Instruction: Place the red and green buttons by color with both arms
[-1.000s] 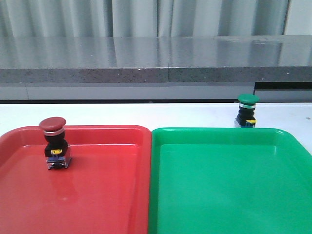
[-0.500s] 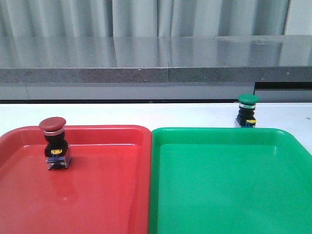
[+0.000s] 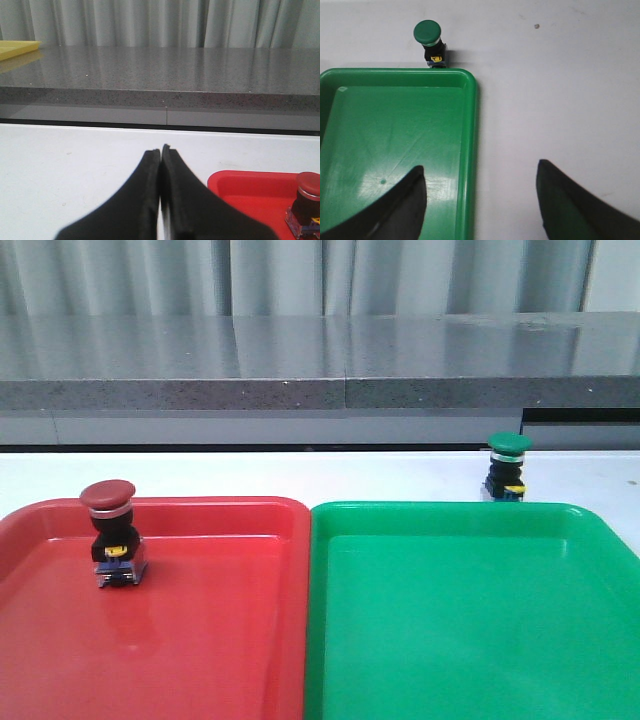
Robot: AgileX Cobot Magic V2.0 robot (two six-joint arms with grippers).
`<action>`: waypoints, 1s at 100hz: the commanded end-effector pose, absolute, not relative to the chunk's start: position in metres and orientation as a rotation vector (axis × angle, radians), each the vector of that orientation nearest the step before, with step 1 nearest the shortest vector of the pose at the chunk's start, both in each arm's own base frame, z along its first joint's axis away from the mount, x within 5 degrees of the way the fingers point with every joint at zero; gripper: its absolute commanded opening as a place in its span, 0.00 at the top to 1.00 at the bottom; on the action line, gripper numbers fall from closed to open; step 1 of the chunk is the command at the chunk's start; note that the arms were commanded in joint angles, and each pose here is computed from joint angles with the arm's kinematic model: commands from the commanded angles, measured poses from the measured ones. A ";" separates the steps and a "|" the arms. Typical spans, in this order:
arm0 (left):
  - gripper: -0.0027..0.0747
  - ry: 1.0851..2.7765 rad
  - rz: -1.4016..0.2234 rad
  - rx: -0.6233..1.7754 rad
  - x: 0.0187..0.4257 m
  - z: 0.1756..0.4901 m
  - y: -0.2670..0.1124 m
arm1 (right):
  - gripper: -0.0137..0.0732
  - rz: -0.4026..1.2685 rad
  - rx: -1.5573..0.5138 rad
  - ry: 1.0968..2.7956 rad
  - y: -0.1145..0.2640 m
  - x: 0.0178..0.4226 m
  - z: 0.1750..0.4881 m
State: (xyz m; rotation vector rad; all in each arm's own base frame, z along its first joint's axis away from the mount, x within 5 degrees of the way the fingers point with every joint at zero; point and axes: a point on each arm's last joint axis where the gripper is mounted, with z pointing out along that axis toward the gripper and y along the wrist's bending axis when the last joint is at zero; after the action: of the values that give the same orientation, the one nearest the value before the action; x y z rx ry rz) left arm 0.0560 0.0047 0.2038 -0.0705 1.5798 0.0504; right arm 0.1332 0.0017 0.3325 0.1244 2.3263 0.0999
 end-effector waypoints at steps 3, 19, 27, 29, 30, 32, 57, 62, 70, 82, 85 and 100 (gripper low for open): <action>0.99 1.511 0.042 -0.069 0.055 0.199 0.004 | 0.26 0.139 0.124 2.234 0.004 0.139 0.347; 0.99 1.511 0.042 -0.069 0.055 0.199 0.004 | 0.26 0.175 0.134 2.257 0.006 0.157 0.353; 0.99 1.511 0.042 -0.069 0.055 0.199 0.004 | 0.26 0.182 0.128 2.271 0.007 0.172 0.358; 0.99 1.511 0.042 -0.069 0.055 0.199 0.004 | 0.26 0.185 0.124 2.274 0.008 0.176 0.359; 0.99 1.511 0.042 -0.069 0.055 0.199 0.004 | 0.26 0.186 0.120 2.275 0.008 0.178 0.360; 0.99 1.511 0.042 -0.069 0.055 0.199 0.004 | 0.26 0.188 0.116 2.278 0.009 0.183 0.361; 0.99 1.511 0.042 -0.069 0.055 0.199 0.004 | 0.26 0.226 0.032 2.336 0.029 0.247 0.360; 0.99 1.511 0.042 -0.069 0.055 0.199 0.004 | 0.26 0.233 0.015 2.348 0.034 0.260 0.358; 0.99 1.511 0.042 -0.069 0.055 0.199 0.004 | 0.26 0.241 -0.011 2.369 0.043 0.282 0.352; 0.99 1.511 0.042 -0.069 0.055 0.199 0.004 | 0.26 0.236 -0.028 2.391 0.051 0.313 0.343; 0.99 1.511 0.042 -0.069 0.055 0.199 0.004 | 0.26 0.233 -0.031 2.401 0.052 0.319 0.339; 0.99 1.511 0.042 -0.069 0.055 0.199 0.004 | 0.26 0.211 -0.037 2.438 0.056 0.351 0.322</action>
State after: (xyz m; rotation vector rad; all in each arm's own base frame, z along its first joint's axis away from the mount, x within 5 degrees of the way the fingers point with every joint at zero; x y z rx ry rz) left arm 0.0560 0.0047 0.2038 -0.0705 1.5798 0.0504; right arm 0.3378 0.0551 0.3048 -0.0164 2.5402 0.2245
